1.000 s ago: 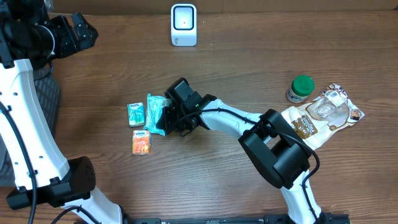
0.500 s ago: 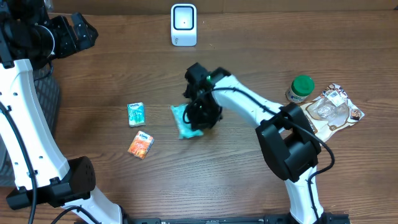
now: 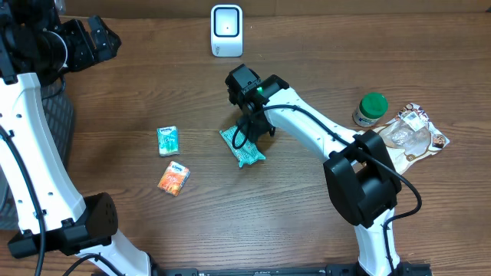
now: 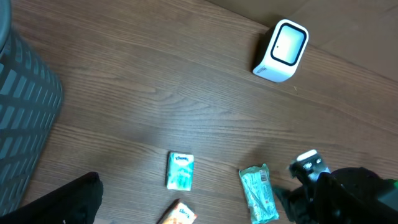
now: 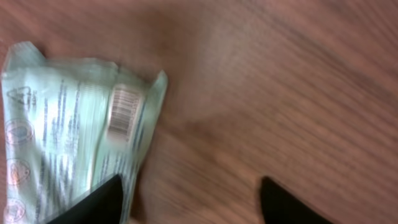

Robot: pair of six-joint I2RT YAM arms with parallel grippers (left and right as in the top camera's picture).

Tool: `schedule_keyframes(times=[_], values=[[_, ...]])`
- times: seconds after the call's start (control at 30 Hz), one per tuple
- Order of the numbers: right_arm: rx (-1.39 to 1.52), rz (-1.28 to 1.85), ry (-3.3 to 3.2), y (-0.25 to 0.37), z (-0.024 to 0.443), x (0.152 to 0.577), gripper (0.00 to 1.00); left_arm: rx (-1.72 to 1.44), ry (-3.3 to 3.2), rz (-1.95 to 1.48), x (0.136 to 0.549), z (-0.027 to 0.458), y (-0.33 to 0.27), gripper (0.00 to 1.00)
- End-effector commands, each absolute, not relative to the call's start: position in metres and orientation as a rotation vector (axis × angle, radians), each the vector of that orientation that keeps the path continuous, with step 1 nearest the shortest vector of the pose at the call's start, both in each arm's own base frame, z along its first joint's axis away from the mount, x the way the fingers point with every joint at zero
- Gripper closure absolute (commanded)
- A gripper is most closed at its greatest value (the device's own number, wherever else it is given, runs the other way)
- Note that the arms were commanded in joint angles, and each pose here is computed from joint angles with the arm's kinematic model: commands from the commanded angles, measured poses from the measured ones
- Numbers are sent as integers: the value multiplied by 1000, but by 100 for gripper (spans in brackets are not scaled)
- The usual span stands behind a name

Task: Scan the item barcode

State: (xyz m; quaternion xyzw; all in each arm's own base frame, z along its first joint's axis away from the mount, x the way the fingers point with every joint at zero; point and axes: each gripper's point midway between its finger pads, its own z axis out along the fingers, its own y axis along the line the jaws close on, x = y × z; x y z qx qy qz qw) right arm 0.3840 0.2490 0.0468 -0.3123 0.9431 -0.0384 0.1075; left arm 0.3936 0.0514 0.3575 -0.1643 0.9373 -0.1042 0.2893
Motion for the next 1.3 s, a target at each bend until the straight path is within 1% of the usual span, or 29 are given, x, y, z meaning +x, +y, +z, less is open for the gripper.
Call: schedule_keyframes(times=[0.0,0.07,0.1,0.17,0.3,0.43,0.57,0.7,0.83,0.93,1.03,1.13,1.17,1.2,1.27], values=[[-533,-68,2751,244,73,414,61,-445,2481,-277,391,364,51,0],[-334,-37,2771,236,71,421,76,-446,2481,-277,391,364,51,0],[-217,-24,2785,231,69,423,81,-446,2481,-277,391,364,51,0],[-74,-9,2805,224,60,424,84,-445,2481,-277,391,364,51,0],[-61,96,2858,236,46,418,84,-445,2481,-277,391,364,51,1],[-182,175,2884,264,38,403,84,-445,2481,-277,391,364,51,0],[-253,156,2906,280,23,389,84,-445,2481,-277,391,364,51,1],[-265,126,2949,282,2,381,83,-445,2481,-277,391,364,51,0],[-281,157,2960,287,-3,380,84,-445,2481,-277,391,364,51,0],[-454,312,2947,308,0,373,84,-445,2481,-276,391,364,51,0],[-697,518,2903,335,6,357,84,-445,2481,-277,391,364,51,0],[-913,661,2839,356,12,338,83,-445,2481,-277,391,364,51,0],[-961,681,2821,361,13,333,80,-445,2481,-277,391,364,51,1],[-973,683,2815,363,14,332,75,-445,2481,-277,391,364,51,0],[-978,686,2806,367,22,333,71,-445,2481,-277,391,364,51,0]])
